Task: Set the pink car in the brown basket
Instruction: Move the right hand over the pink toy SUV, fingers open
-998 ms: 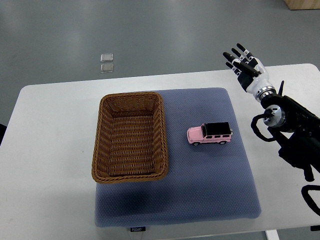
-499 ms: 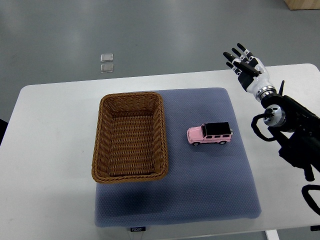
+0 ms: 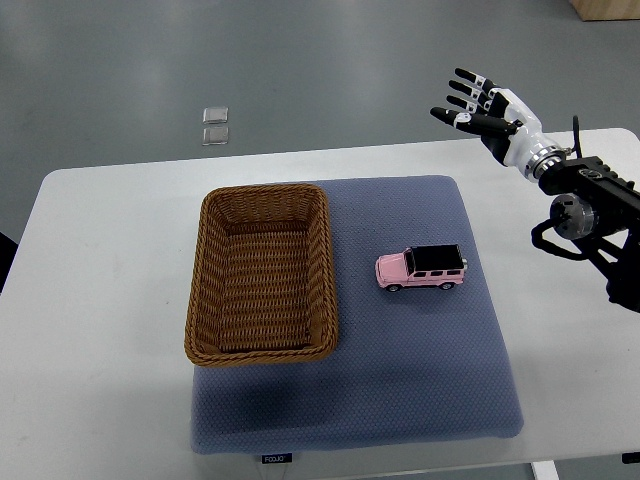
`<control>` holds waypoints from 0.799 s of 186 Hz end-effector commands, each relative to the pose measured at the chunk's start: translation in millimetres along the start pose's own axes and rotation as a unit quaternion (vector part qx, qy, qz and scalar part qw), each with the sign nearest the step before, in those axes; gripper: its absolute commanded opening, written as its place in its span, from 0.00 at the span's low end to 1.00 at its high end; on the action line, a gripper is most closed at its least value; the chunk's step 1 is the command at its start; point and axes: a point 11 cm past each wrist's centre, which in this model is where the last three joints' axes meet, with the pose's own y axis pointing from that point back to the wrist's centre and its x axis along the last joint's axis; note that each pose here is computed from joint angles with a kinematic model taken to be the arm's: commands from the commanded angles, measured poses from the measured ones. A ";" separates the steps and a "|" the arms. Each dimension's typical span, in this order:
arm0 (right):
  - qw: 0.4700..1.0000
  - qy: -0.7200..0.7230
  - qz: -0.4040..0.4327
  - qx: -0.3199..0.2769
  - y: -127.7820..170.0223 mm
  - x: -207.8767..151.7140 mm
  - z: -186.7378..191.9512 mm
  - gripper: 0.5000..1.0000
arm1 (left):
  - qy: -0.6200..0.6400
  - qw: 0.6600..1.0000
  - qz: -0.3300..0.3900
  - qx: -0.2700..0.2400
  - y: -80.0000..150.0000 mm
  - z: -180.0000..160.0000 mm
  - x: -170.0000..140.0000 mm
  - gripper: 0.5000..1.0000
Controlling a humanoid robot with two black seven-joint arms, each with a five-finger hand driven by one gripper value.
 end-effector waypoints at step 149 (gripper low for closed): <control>0.796 0.504 -0.286 -0.177 57.4 -45.6 13.3 0.81 | 0.000 1.000 0.000 0.000 0.0 0.1 -0.1 1.00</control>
